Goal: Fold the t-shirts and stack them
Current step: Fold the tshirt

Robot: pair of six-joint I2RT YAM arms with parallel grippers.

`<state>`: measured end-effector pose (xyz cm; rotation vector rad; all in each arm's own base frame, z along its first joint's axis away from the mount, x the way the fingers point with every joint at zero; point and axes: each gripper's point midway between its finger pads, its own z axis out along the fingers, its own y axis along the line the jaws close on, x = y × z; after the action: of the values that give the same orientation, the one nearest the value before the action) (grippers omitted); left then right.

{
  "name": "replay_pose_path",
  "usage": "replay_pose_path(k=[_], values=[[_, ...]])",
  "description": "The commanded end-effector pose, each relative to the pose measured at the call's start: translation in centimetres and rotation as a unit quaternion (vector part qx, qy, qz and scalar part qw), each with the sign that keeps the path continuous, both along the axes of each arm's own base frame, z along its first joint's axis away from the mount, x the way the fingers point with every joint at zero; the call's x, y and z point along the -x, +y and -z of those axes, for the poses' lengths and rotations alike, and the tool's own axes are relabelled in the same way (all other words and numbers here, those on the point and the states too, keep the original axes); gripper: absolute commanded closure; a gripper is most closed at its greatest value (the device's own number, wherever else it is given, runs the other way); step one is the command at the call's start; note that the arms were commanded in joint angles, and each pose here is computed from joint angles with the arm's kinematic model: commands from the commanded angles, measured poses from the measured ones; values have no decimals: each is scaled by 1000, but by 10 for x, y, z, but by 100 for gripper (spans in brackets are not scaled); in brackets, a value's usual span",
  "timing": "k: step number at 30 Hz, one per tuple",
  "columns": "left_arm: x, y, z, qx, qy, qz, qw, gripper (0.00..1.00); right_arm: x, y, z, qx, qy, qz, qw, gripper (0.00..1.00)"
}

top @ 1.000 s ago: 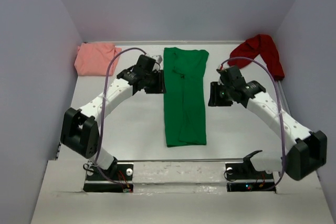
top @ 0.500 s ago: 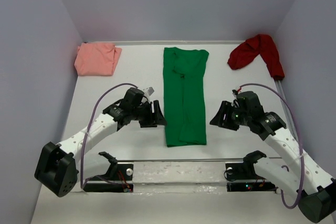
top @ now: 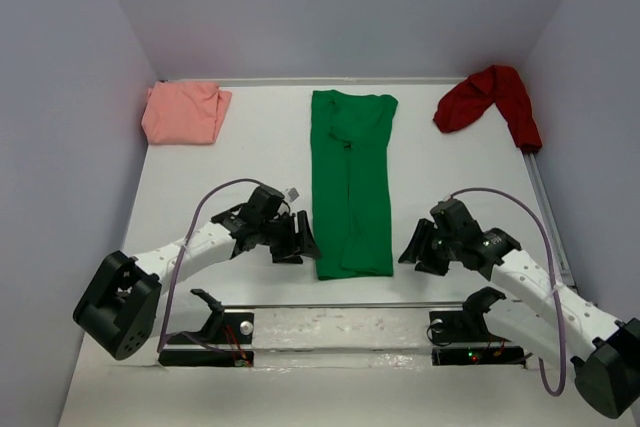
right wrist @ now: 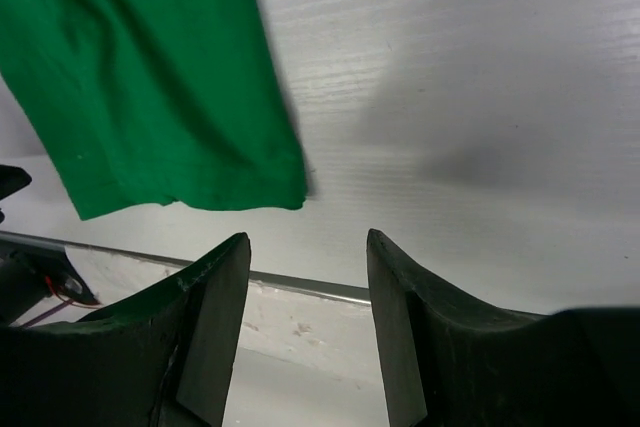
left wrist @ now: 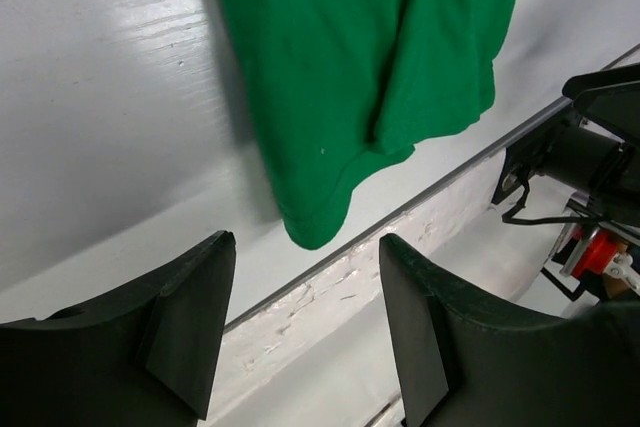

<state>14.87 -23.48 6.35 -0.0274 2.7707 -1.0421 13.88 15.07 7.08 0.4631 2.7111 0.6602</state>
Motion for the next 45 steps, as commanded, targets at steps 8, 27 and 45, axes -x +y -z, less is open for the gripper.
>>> replay_pose_path(k=[8, 27, 45], values=[[6, -13, 26, -13, 26, 13, 999, 33, -16, 9, 23, 12, -12, 20, 1000, 45], [17, -23, 32, -7, 38, 31, 999, 34, 6, 61, 51, 24, 25, -24, 999, 47], [21, -21, 34, -5, 38, 44, 998, 34, -10, 38, 26, 74, -26, 32, 996, 47]])
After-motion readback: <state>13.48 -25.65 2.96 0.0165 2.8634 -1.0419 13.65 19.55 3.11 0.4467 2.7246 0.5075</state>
